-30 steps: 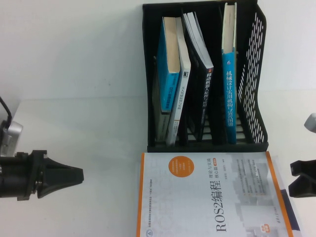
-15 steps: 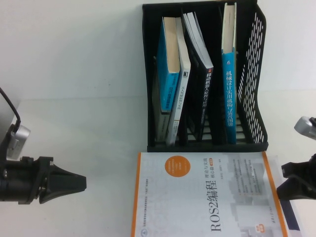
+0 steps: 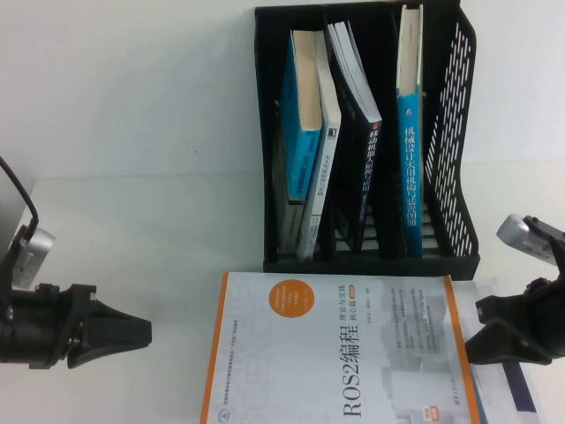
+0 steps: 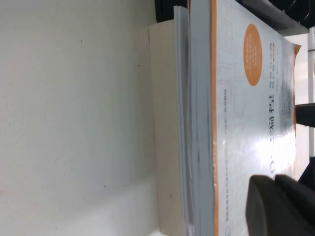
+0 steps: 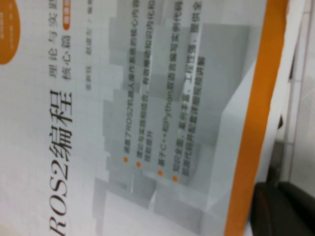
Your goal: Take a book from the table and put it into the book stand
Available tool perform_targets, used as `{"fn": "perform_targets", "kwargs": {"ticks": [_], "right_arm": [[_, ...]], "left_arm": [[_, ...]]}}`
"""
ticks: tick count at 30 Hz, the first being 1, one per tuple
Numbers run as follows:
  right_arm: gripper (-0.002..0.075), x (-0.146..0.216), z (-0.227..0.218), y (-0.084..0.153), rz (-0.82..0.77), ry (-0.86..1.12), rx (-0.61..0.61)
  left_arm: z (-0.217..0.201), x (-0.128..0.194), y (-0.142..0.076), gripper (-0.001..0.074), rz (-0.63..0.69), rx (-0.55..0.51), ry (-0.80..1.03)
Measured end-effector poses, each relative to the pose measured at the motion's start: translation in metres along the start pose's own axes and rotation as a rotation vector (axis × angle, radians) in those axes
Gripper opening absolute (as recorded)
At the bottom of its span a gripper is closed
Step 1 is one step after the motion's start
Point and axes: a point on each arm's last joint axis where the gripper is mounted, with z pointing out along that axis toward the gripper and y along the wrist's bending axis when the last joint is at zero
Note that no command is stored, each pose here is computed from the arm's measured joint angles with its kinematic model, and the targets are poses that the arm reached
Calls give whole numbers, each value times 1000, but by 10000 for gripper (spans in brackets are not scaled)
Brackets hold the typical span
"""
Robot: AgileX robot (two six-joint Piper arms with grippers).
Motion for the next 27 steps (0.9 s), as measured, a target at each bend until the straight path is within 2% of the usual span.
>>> {"fn": "perform_targets", "kwargs": {"ticks": [12, 19, 27], "right_arm": [[-4, -24, -12, 12, -70, -79, -12], [-4, -25, 4, -6, -16, 4, 86], [-4, -29, 9, -8, 27, 22, 83]], "left_arm": [[0, 0, 0, -3, -3, -1, 2], [0, 1, 0, -3, -10, -5, 7], [0, 1, 0, -3, -19, -6, 7]]}}
